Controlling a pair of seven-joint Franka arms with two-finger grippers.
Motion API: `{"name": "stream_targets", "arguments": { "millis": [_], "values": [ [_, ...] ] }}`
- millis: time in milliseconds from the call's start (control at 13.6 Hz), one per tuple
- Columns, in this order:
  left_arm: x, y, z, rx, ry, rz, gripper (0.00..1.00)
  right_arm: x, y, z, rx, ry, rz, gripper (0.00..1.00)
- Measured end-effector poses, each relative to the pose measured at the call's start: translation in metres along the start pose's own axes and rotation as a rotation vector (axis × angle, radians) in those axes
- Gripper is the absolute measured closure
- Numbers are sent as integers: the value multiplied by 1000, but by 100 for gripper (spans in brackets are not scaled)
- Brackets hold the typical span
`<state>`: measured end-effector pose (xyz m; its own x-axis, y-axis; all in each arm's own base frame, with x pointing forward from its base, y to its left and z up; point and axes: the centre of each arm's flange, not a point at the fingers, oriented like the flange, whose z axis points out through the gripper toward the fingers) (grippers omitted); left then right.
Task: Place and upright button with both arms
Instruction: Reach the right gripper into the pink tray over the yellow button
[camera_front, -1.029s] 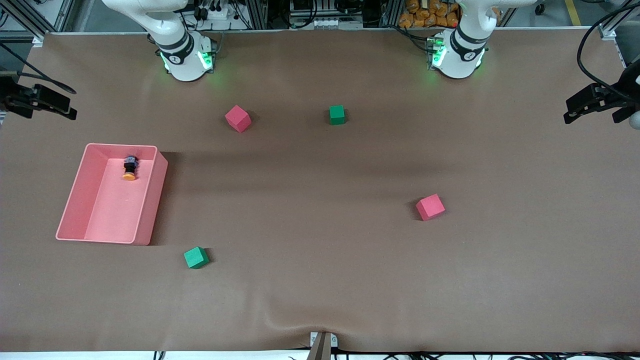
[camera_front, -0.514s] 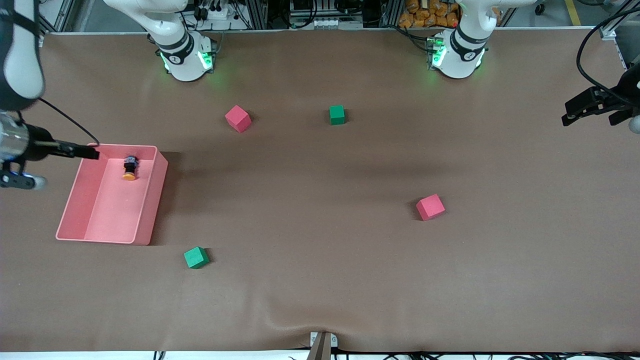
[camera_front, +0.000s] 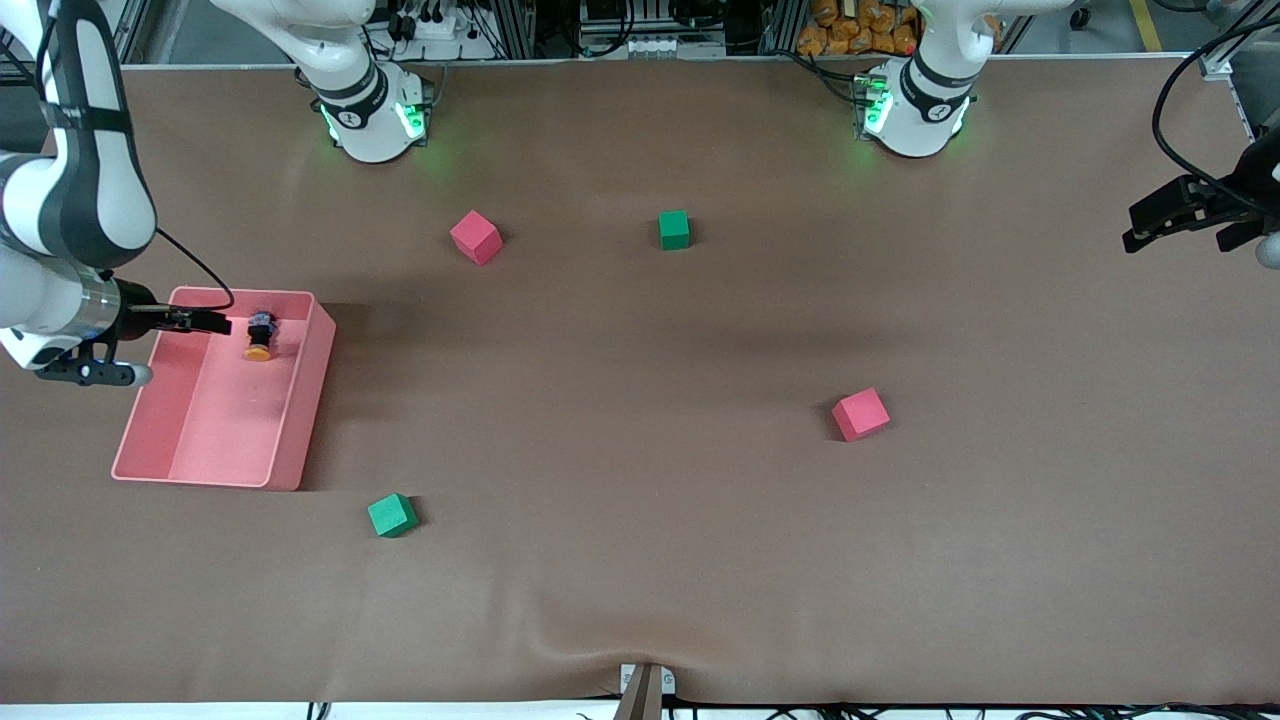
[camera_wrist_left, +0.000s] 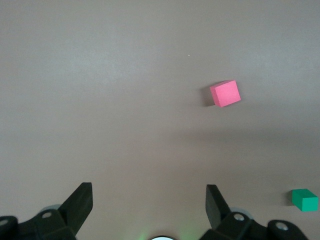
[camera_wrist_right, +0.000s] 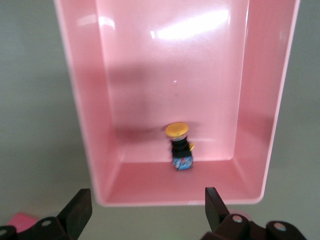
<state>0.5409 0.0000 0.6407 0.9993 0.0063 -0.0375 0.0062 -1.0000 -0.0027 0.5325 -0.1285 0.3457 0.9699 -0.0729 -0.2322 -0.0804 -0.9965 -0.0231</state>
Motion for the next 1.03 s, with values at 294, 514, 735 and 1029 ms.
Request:
{"name": "stream_targets", "arguments": {
  "millis": [294,514,735,1029],
  "values": [
    [0,0,1,0,-1,0,0,5,12,66,-3,19,-53,0],
    [0,0,1,0,-2,0,0,10,24,102,-3,18,-80,0],
    [0,0,1,0,-3,0,0,4,29,128,-2,23,-78,0],
    [0,0,1,0,-3,0,0,-6,32,144,5,4,-68,0]
  ]
}}
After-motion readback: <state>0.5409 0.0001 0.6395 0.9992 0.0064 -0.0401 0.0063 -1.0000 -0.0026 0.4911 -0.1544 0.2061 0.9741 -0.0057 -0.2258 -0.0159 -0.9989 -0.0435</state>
